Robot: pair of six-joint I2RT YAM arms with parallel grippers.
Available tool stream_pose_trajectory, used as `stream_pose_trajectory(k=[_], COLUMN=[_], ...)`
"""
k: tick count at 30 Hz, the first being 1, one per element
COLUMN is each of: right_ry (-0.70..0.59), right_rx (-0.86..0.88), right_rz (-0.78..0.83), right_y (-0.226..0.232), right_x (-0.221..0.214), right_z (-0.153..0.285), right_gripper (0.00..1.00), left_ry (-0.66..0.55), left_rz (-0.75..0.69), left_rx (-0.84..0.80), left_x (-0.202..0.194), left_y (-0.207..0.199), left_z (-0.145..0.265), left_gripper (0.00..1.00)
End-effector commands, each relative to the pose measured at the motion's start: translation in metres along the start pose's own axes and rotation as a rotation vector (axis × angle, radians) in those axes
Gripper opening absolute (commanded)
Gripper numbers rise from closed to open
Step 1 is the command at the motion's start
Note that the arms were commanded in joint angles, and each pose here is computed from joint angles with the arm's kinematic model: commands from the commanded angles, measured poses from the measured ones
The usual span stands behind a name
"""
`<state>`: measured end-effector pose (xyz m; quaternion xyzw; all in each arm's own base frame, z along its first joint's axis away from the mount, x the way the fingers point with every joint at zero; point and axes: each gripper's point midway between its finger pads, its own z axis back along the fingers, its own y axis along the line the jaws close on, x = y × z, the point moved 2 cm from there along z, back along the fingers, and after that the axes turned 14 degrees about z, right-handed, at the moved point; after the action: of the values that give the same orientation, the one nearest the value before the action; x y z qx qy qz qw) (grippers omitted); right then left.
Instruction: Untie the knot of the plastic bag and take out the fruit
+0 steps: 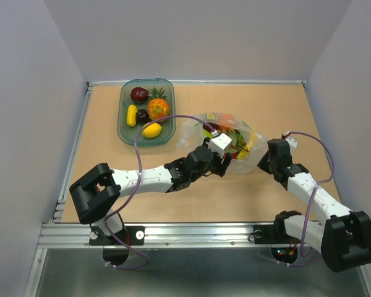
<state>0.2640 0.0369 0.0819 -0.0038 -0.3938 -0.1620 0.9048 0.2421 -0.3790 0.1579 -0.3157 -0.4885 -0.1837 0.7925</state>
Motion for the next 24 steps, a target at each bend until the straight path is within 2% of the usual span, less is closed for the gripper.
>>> stream_pose_trajectory(k=[1, 7, 15, 24], right_ry=[-0.096, -0.101, -0.104, -0.109], right_rx=[0.079, 0.114, 0.180, 0.201], right_rz=[-0.006, -0.019, -0.019, -0.015], right_y=[0.020, 0.023, 0.031, 0.033], right_x=[0.036, 0.034, 0.034, 0.033], right_z=[0.008, 0.012, 0.020, 0.023], right_gripper=[0.01, 0.00, 0.01, 0.00], left_ry=[-0.178, -0.278, -0.285, -0.265], left_rz=[-0.176, -0.305, -0.600, -0.700], left_rx=[-0.078, -0.094, -0.059, -0.057], left_x=[0.056, 0.076, 0.050, 0.026], left_y=[-0.024, -0.036, -0.046, -0.047], left_z=[0.007, -0.011, -0.046, -0.078], left_gripper=[0.74, 0.75, 0.77, 0.78])
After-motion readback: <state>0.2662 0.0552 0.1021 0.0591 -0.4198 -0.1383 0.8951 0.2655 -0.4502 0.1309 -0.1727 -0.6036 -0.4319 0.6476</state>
